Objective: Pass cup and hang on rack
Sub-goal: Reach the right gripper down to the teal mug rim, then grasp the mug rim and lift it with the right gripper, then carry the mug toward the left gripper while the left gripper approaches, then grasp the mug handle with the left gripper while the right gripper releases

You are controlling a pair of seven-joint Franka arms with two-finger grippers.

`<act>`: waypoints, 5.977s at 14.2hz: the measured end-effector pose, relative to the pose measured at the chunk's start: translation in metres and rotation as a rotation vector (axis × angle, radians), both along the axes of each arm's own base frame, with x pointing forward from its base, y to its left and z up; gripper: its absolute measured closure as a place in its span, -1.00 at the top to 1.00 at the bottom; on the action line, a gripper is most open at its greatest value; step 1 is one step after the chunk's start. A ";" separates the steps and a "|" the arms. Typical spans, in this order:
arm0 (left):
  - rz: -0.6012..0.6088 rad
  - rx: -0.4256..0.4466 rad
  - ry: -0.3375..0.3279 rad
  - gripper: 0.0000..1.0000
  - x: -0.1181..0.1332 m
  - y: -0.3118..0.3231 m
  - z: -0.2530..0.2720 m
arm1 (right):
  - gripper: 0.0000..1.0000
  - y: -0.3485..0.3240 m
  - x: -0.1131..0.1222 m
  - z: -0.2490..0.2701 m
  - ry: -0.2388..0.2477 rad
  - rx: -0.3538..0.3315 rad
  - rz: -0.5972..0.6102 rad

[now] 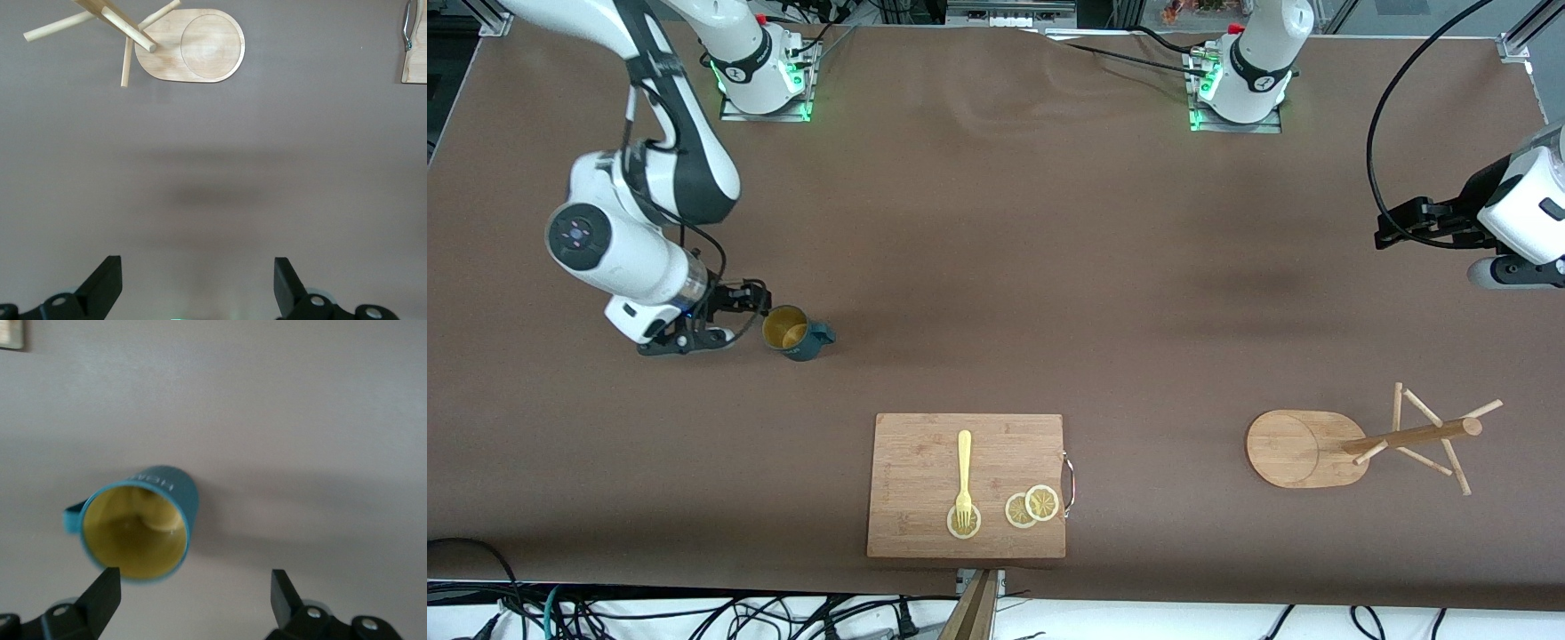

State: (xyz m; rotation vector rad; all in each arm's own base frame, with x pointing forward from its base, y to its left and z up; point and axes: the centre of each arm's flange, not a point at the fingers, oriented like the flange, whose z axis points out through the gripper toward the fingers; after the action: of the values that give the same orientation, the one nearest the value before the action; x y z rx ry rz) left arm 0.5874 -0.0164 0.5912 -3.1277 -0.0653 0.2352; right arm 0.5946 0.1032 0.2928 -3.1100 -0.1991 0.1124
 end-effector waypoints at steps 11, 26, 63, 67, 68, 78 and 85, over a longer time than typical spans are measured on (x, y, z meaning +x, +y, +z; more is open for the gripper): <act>0.002 0.000 0.017 1.00 0.010 0.001 -0.014 | -0.37 0.015 -0.001 -0.052 0.035 -0.004 0.011; -0.094 -0.007 0.075 1.00 0.010 -0.033 -0.032 | -0.92 0.171 0.015 0.026 0.044 -0.024 -0.107; -1.363 -0.655 -0.372 1.00 -0.028 -0.060 -0.303 | 0.28 0.535 -0.152 -0.021 -0.062 0.052 -0.282; -1.338 -0.762 -0.478 1.00 -0.054 -0.073 -0.352 | 0.96 0.482 -0.101 0.085 -0.073 0.058 -0.305; -1.333 -0.783 -0.496 1.00 -0.058 -0.073 -0.364 | 1.00 0.460 -0.087 0.112 -0.072 0.050 -0.276; -1.302 -0.916 -0.626 1.00 -0.104 -0.091 -0.442 | 1.00 0.186 0.022 0.265 -0.017 0.021 -0.331; -1.315 -0.941 -0.707 1.00 -0.116 -0.107 -0.465 | 1.00 0.006 0.021 0.304 -0.014 -0.020 -0.249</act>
State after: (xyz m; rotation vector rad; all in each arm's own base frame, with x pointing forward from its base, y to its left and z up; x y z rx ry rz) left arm 0.4715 -0.1233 0.1259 -2.8166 2.4851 -1.0658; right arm 0.6154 0.1094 0.5965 -3.1235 0.1899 0.0876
